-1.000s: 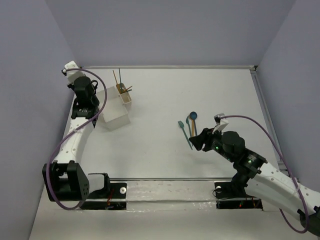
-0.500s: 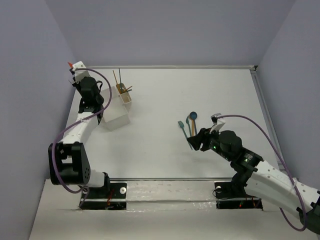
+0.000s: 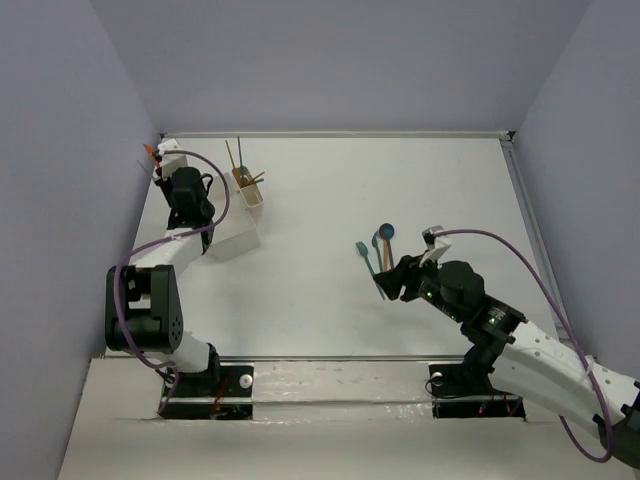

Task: Sort the eating utensils into containers

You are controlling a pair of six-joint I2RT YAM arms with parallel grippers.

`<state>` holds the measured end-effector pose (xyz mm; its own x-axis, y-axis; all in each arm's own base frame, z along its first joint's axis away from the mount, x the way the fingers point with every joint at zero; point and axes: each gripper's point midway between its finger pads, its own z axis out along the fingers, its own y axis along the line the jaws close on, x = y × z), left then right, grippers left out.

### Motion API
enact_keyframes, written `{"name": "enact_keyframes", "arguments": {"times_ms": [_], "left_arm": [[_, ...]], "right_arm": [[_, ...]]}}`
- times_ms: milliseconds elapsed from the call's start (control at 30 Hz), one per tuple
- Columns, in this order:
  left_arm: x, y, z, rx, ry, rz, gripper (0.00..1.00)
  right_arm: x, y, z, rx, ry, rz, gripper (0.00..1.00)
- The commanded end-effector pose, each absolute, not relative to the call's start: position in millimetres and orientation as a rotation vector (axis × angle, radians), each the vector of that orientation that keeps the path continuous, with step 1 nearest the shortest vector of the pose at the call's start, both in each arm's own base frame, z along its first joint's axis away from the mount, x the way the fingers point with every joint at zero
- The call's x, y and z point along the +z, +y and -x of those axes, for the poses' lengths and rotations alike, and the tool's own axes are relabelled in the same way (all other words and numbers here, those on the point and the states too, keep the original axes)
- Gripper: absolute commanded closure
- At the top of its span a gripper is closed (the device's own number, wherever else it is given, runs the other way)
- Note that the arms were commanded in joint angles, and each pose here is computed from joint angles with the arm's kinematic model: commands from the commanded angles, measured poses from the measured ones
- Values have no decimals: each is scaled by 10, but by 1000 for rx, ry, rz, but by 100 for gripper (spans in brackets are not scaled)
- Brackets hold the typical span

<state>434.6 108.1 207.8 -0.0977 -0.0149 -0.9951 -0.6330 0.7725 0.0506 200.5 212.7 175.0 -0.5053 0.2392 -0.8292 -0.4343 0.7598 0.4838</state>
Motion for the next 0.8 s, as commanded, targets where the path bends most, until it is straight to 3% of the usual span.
{"name": "enact_keyframes", "arguments": {"times_ms": [0,200,333,367,500,767], "left_arm": [[2200,1172,-4300,581,1512,588,100],[2184,1146,-4280,582,1501,593,100],[2131,1069,-4268,577,1508,589,90],[2134,1034,-4271,573,1509,585,86],[2208,1013,-4235,574,1494,590,55],[2754,818,-4175,448,1411,589,28]], "right_arm": [[1910,2161,-2044,856,1864,149,43],[1908,2152,-2032,864,1861,141,43],[1922,2147,-2032,868,1858,133,43],[1930,2146,-2034,867,1858,130,43],[1923,2088,-2059,830,1874,105,43],[1754,1958,-2113,704,1987,46,43]]}}
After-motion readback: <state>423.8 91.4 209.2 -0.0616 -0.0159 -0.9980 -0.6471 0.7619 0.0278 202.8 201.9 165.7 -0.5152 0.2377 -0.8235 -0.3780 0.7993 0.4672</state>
